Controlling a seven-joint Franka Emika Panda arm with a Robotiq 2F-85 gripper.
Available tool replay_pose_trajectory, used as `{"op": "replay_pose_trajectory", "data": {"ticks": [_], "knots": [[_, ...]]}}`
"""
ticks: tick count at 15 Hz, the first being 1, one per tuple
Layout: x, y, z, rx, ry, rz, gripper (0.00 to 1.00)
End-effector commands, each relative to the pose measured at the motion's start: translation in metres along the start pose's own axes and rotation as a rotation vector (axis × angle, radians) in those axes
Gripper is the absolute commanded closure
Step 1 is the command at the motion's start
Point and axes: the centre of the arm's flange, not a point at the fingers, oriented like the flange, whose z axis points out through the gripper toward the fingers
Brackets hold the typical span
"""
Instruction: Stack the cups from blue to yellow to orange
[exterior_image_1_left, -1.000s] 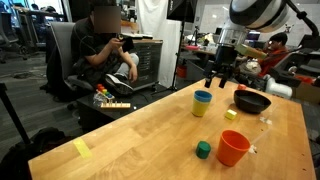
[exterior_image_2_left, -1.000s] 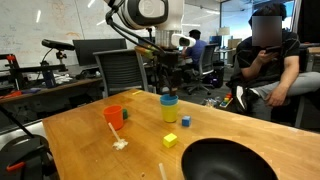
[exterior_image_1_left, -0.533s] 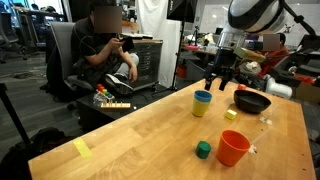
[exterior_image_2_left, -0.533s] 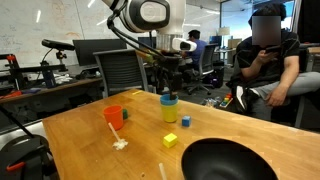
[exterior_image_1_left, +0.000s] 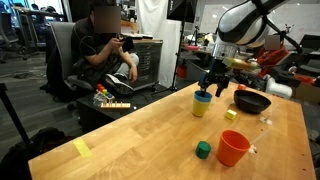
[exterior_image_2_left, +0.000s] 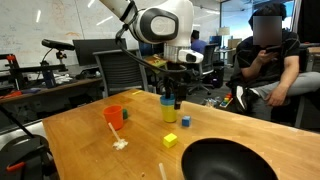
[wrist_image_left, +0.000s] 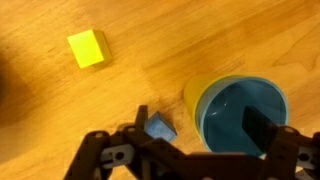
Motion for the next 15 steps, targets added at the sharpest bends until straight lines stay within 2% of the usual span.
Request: {"op": "replay_pose_trajectory", "data": {"ticks": [1,9,12,13,15], "knots": [[0.021,-0.011,0.010,0.001,-0.015,0.012,0.34],[0.020,-0.020,0.015,0.022,0.005,-0.056,0.96],[0.019,-0.021,0.013,0.022,0.016,-0.074,1.00],[0.017,-0.021,0.011,0.020,0.020,-0.079,0.96],[0.013,-0.022,0.009,0.002,0.018,-0.098,0.97]]}}
